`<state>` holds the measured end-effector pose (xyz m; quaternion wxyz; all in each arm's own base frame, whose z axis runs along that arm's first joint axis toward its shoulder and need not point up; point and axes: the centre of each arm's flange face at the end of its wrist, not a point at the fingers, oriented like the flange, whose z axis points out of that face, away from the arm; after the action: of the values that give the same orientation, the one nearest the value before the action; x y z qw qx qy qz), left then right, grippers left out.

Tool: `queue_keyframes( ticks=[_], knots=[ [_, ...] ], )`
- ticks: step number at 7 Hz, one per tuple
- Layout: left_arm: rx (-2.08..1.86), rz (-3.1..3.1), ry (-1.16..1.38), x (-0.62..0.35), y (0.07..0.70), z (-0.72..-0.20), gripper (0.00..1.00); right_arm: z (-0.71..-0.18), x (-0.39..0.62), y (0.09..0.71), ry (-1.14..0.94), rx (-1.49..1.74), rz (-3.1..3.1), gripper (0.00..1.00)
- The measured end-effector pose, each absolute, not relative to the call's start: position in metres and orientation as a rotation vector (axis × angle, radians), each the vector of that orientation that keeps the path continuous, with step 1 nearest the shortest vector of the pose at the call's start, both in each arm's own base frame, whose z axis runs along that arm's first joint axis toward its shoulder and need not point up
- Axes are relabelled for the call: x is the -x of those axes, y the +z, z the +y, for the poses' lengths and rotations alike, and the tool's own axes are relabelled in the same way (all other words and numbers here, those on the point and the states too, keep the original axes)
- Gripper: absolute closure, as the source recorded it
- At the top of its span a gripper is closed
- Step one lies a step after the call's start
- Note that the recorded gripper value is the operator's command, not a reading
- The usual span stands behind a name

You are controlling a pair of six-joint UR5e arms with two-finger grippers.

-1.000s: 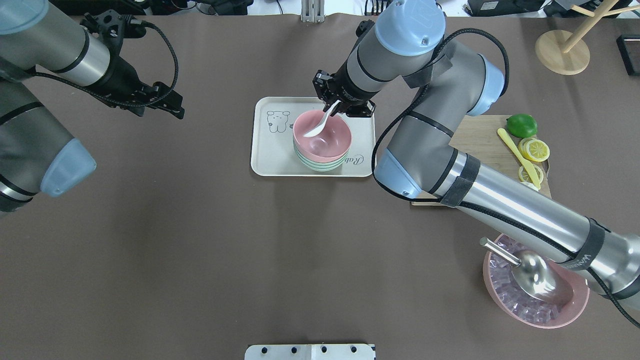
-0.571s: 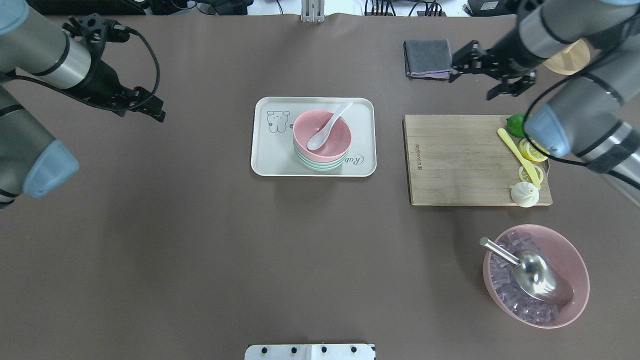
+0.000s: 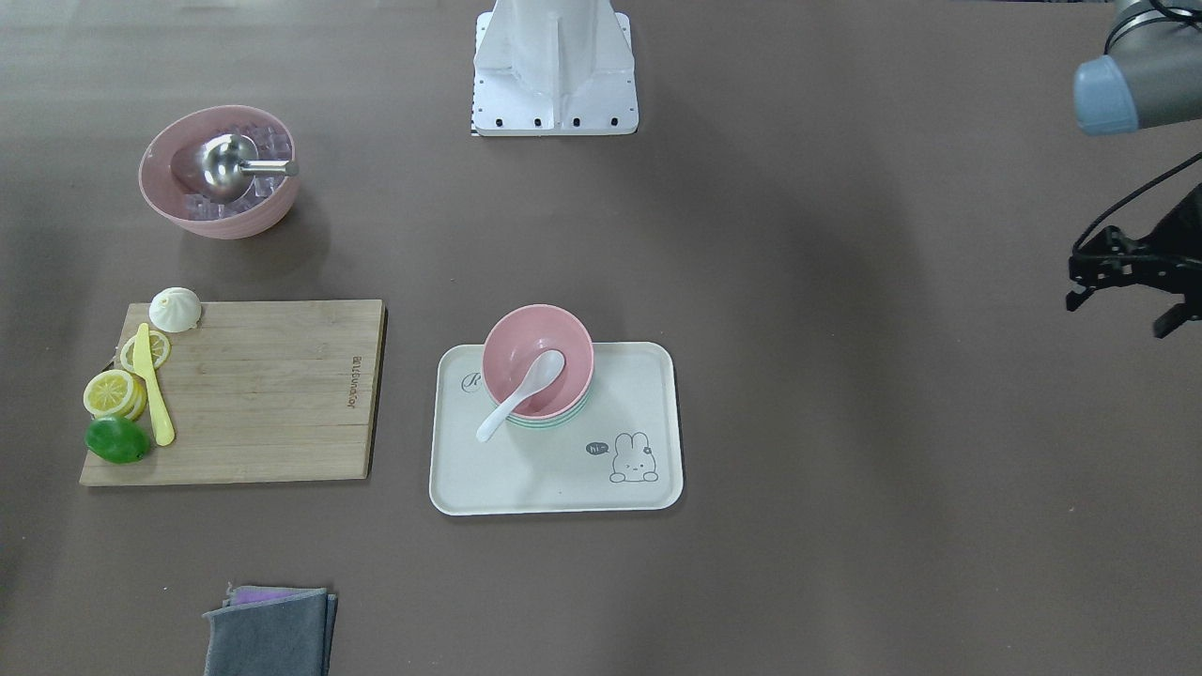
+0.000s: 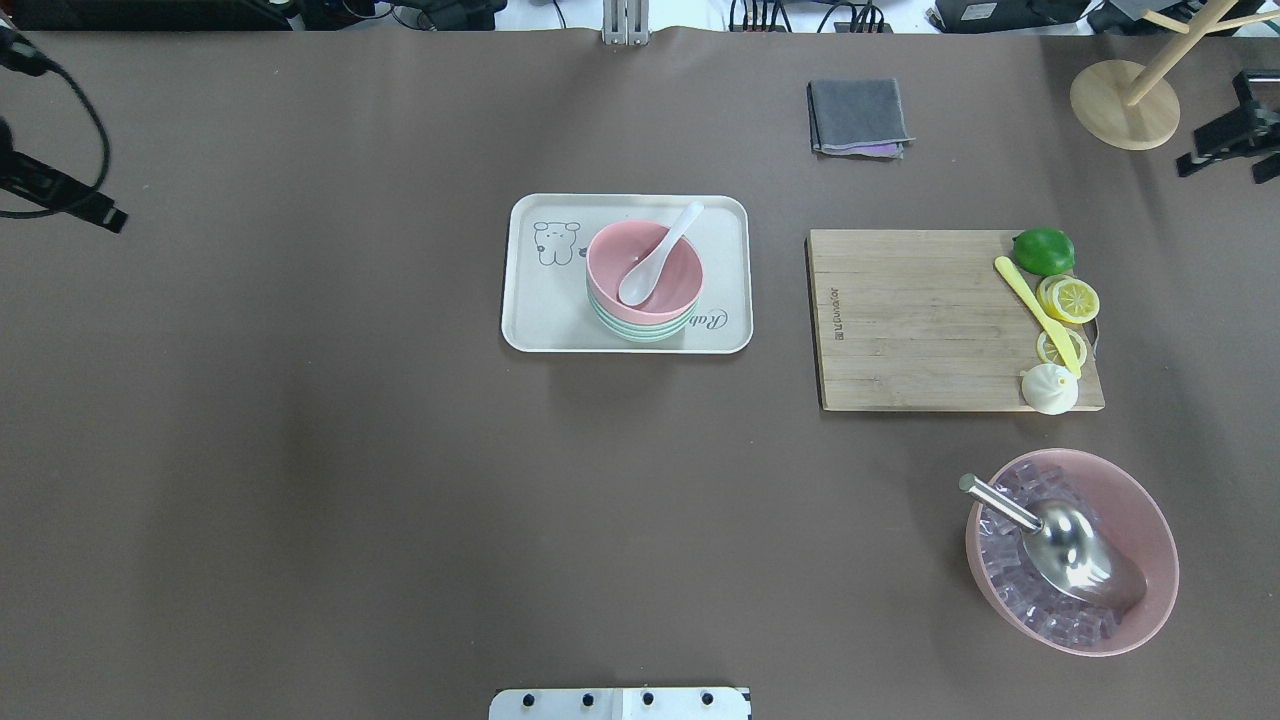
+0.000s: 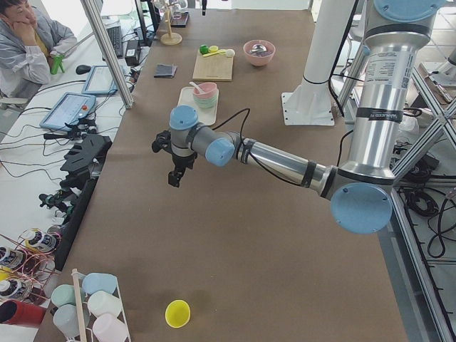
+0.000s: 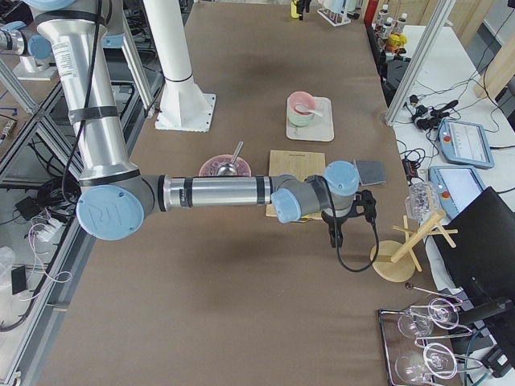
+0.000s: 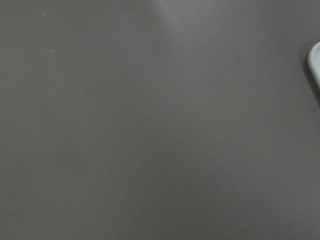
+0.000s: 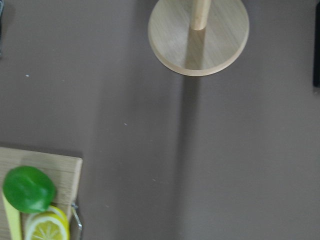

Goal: Stack pink bowl on green and place spoon

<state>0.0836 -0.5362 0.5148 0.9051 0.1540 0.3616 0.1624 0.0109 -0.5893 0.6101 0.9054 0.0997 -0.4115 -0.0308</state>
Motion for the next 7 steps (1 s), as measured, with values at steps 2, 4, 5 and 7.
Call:
queue_keyframes(
  ticks=[2,4,5,7],
  knots=[
    [-0.256,0.725,0.324,-0.061,0.566,-0.518,0.02,-0.585,-0.036,0.630,-0.108,-0.218,-0.838,0.00],
    [-0.229,0.721,0.308,-0.055,0.582,-0.513,0.02,-0.584,-0.042,0.630,-0.112,-0.221,-0.837,0.00],
    [-0.213,0.723,0.289,-0.048,0.589,-0.513,0.02,-0.584,-0.042,0.628,-0.113,-0.224,-0.838,0.00],
    [-0.185,0.764,0.212,-0.015,0.607,-0.516,0.02,-0.585,-0.042,0.625,-0.114,-0.224,-0.846,0.00]
  ],
)
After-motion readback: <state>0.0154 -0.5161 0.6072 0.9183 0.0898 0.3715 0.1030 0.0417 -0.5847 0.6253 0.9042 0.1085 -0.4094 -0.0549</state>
